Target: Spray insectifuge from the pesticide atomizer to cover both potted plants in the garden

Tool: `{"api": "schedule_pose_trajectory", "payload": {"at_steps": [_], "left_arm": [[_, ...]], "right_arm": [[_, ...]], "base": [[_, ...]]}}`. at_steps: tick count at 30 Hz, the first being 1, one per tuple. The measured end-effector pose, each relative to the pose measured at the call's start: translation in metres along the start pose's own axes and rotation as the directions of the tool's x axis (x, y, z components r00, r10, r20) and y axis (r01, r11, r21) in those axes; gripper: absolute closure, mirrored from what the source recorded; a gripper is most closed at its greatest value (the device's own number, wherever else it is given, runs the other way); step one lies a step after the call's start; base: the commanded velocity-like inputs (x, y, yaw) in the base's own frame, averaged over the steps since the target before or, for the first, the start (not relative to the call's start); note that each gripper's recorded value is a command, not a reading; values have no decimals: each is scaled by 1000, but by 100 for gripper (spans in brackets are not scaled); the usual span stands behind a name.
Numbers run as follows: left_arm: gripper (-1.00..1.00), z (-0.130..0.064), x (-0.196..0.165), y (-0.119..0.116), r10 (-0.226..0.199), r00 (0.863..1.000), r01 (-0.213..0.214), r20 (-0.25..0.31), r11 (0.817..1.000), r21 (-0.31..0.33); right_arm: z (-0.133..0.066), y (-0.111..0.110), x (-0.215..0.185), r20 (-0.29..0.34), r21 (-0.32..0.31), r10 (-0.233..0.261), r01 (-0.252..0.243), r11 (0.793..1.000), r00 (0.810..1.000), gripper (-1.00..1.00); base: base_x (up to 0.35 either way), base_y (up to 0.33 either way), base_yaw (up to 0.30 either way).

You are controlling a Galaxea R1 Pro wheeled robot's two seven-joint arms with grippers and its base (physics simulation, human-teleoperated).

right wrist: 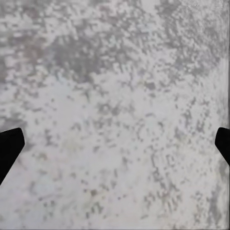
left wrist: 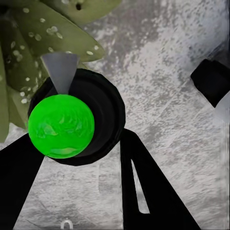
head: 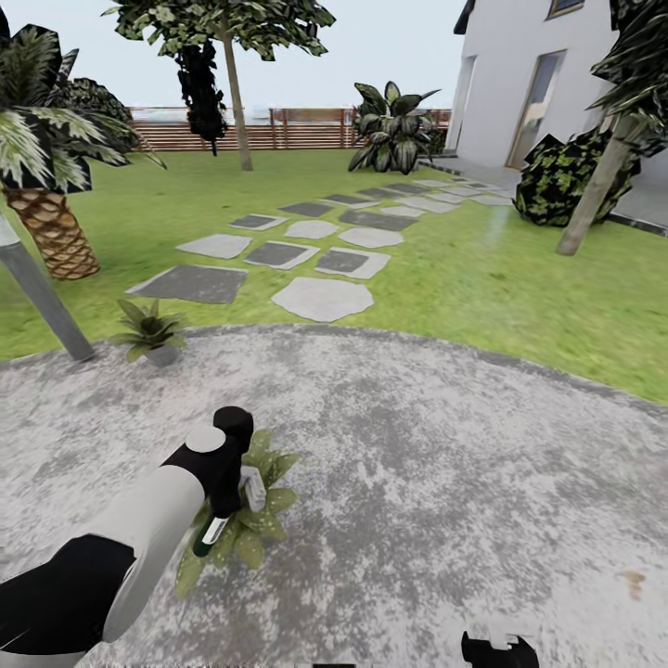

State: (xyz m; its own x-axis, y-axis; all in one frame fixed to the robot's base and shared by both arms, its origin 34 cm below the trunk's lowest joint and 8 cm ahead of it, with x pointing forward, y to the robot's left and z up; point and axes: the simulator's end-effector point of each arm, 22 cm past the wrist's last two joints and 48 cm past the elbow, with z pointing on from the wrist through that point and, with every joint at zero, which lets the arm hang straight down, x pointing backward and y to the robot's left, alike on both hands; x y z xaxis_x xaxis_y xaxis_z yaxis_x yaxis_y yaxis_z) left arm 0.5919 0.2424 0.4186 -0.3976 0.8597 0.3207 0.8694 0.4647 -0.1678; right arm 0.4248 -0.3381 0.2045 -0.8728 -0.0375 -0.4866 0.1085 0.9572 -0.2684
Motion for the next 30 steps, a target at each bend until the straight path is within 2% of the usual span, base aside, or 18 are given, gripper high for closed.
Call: {"api": "schedule_pose_trajectory", "payload": {"at_steps": [11, 14, 17, 19, 22, 23, 24, 26, 28, 30], "left_arm": [[100, 0, 2, 2, -5, 1000, 5, -3, 1000, -2], [100, 9, 16, 4, -24, 1000, 24, -16, 1000, 10], [100, 20, 41, 11, -68, 997, 69, -26, 997, 30], [100, 23, 43, 10, -86, 996, 86, -2, 995, 55], [100, 24, 31, 0, -116, 990, 105, 79, 986, 127], [100, 27, 22, -9, -125, 985, 104, 119, 980, 169], [100, 30, 13, -20, -128, 979, 94, 157, 973, 210], [100, 35, 4, -33, -101, 973, 48, 206, 967, 250], [100, 42, -3, -35, -35, 966, -25, 258, 974, 227], [100, 49, -4, -39, -13, 962, -52, 273, 973, 227]], "right_arm": [[0, 0, 0, 0, 0, 0, 0, 1000, 1000, -100], [0, 0, 0, 0, -1, -1, 1, 1000, 1000, -100], [0, 0, 0, -1, -1, -2, 2, 1000, 1000, -100], [0, 0, 1, -1, -1, -2, 2, 1000, 1000, -100], [0, 0, 1, -1, -1, -2, 2, 1000, 1000, -100], [0, 0, 1, -1, -1, -2, 2, 1000, 1000, -100], [0, 0, 1, -1, -1, -2, 2, 1000, 1000, -100], [0, 0, 1, -1, -1, -2, 2, 1000, 1000, -100], [0, 0, 0, 0, -1, -2, 2, 1000, 1000, -100], [0, 0, 0, 0, -1, -2, 2, 1000, 1000, -100]], "base": [[0, -310, 277], [0, -309, 279], [0, -305, 279], [0, -300, 279], [0, -294, 279], [0, -281, 279], [0, -279, 279], [0, -279, 269], [-25, -291, 119], [-130, -274, 36]]}}
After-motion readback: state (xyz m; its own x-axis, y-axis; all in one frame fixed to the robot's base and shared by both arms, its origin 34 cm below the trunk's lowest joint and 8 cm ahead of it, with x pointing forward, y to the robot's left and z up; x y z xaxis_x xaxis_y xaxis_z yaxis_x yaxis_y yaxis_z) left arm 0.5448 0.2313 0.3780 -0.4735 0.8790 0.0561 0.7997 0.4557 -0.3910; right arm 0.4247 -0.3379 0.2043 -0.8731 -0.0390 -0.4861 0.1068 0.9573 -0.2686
